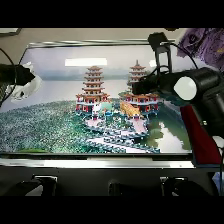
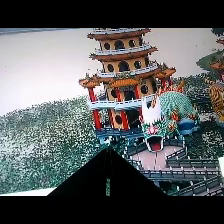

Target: Fold the clothes and pants, and hang the long-sleeved shirts on hangers.

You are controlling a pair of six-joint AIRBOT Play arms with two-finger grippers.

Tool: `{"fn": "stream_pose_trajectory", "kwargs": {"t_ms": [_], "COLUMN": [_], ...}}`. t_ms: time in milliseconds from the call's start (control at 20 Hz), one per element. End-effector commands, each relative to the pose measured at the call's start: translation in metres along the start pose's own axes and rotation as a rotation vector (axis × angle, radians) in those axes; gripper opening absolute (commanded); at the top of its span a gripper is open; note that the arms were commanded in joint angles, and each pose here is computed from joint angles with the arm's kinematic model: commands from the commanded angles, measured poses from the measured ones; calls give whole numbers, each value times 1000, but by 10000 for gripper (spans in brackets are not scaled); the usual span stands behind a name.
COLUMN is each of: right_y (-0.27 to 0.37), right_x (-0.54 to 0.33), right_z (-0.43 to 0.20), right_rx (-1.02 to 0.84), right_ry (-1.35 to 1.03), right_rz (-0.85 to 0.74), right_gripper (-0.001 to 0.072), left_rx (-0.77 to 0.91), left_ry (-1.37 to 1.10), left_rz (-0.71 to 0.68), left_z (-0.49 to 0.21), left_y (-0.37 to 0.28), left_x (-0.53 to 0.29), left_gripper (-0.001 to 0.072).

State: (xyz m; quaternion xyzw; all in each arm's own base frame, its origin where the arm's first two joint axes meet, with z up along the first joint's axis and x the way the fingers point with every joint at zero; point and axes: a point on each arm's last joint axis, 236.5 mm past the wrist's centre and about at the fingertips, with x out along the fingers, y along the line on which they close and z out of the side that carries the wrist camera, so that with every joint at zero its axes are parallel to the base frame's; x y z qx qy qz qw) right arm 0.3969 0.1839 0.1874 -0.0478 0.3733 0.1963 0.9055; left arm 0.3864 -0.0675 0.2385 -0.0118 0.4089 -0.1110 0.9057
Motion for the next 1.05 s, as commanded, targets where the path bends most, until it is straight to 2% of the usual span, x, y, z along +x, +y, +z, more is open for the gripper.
{"fn": "stream_pose_trajectory", "kwargs": {"t_ms": [0, 1000], "right_y": [8, 6], "right_x": [-18, -22], "right_z": [-7, -7], "right_rx": [-69, -72], "right_ry": [16, 14], "right_rz": [14, 8], "right_gripper": [27, 27], "left_rx": [11, 11], "left_ry": [-41, -41], "left_rz": [15, 14], "left_z": [-14, -14], "left_y": [0, 0], "left_x": [-3, -3], "left_gripper": [18, 19]}}
